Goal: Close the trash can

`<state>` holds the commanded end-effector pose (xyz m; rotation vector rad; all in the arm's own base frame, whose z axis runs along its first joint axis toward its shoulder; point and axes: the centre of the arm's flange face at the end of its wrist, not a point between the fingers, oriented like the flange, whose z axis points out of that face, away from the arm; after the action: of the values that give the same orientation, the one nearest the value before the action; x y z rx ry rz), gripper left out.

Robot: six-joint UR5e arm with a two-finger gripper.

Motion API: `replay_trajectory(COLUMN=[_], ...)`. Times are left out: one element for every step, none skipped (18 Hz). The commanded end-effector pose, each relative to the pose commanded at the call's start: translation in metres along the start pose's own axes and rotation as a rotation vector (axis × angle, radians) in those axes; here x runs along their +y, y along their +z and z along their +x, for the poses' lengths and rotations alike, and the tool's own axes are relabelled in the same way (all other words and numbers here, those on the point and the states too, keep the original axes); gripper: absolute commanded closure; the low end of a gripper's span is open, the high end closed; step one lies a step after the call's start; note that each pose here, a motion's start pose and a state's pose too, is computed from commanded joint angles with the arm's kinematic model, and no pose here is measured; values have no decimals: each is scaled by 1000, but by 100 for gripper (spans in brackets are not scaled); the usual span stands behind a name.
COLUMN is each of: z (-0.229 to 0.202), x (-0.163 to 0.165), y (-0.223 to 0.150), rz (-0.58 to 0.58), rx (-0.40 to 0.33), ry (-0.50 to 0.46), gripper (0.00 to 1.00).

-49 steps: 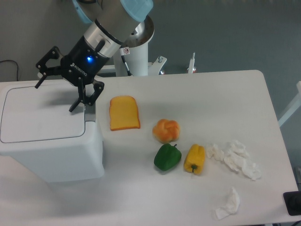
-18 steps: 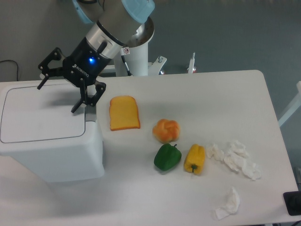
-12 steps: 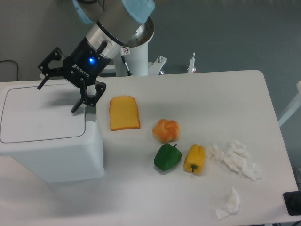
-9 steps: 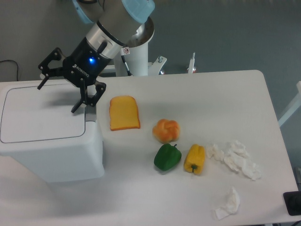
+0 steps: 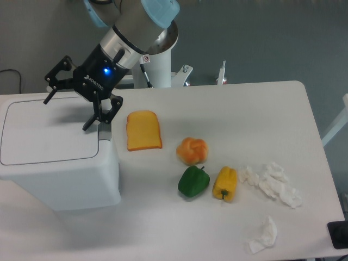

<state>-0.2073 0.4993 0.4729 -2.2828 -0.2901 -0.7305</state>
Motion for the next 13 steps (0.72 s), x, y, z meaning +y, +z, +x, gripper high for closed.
replay_trajectory(z=[0, 0, 0, 0, 0, 0, 0, 0, 0, 0, 1, 1, -1], x=[0, 0, 0, 0, 0, 0, 0, 0, 0, 0, -1, -1, -2], y=[0, 0, 0, 0, 0, 0, 0, 0, 0, 0, 0, -1, -2], rz=[0, 0, 0, 0, 0, 0, 1, 1, 1, 1, 3, 3, 7], rx=[0, 0, 0, 0, 0, 0, 1, 1, 1, 3, 4, 4, 2], ry=[0, 0, 0, 0, 0, 2, 2, 2, 2, 2, 1, 2, -3], gripper=[0, 0, 0, 0, 0, 0, 0, 0, 0, 0, 0, 0, 0])
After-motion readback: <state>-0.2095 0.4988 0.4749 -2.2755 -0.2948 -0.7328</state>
